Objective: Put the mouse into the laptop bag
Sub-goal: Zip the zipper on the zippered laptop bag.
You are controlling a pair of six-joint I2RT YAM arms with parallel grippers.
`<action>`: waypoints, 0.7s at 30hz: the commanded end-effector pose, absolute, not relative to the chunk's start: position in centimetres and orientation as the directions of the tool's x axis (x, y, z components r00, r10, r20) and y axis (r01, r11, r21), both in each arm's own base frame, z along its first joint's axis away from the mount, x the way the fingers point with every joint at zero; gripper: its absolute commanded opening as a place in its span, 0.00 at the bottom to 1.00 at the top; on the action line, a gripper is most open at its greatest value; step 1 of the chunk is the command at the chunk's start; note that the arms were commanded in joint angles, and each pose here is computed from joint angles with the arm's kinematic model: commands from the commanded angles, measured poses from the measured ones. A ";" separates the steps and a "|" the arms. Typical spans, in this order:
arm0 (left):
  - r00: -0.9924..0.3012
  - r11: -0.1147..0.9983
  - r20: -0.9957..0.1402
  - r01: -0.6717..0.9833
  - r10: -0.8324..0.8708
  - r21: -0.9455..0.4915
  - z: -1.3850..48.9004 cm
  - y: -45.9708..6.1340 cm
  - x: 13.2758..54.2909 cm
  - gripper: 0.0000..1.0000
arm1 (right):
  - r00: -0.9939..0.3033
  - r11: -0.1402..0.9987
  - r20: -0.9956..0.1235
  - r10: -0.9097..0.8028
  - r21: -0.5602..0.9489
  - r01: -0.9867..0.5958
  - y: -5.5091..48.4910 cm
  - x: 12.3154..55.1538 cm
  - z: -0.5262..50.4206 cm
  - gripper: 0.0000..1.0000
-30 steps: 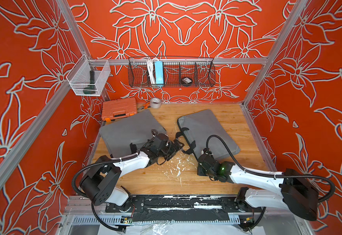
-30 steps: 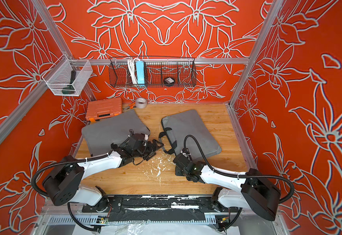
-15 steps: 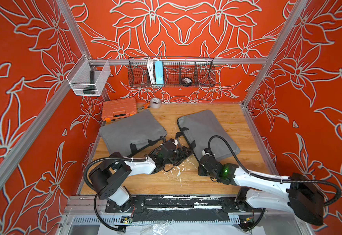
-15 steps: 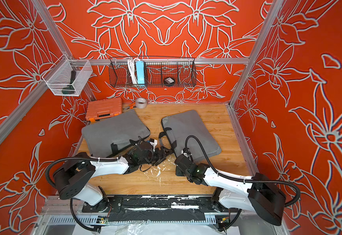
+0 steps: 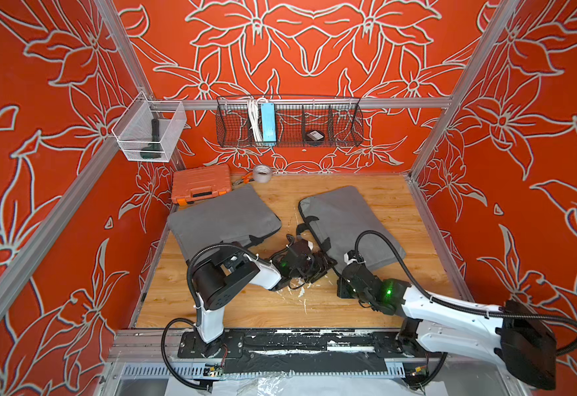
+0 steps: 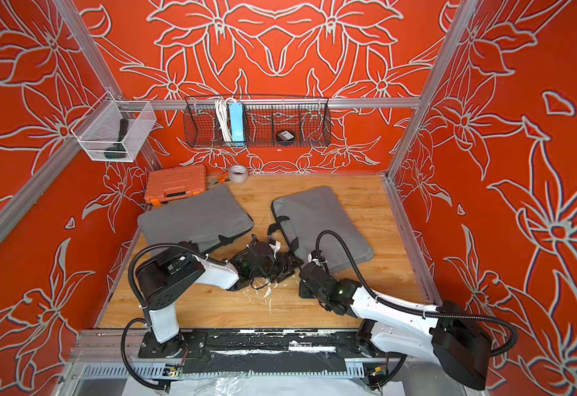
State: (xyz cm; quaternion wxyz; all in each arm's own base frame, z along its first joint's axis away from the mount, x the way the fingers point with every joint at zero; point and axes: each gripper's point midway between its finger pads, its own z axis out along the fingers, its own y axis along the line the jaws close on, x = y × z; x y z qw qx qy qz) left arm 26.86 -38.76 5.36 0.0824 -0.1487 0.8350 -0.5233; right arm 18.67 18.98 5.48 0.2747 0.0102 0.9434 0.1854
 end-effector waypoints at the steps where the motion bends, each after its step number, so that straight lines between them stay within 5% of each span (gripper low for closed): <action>1: -0.953 0.362 0.034 -0.147 -0.301 -0.921 5.8 -40.6 26.9 0.50 | -0.849 0.917 -0.520 0.088 0.376 -0.135 19.7 18.1 5.8 0.00; 4: -0.953 0.371 0.061 -0.174 -0.296 -0.912 4.8 -41.0 27.1 0.23 | -0.850 0.922 -0.519 0.094 0.368 -0.123 19.4 18.1 5.6 0.00; 9: -0.939 0.438 0.064 -0.217 -0.337 -0.872 3.5 -39.3 28.6 0.00 | -0.862 0.940 -0.496 0.106 0.333 -0.076 18.1 17.7 4.6 0.00; 21: -0.912 0.455 0.036 -0.237 -0.409 -0.858 4.7 -34.1 31.8 0.00 | -0.853 0.983 -0.505 0.132 0.175 0.049 14.2 17.7 3.7 0.00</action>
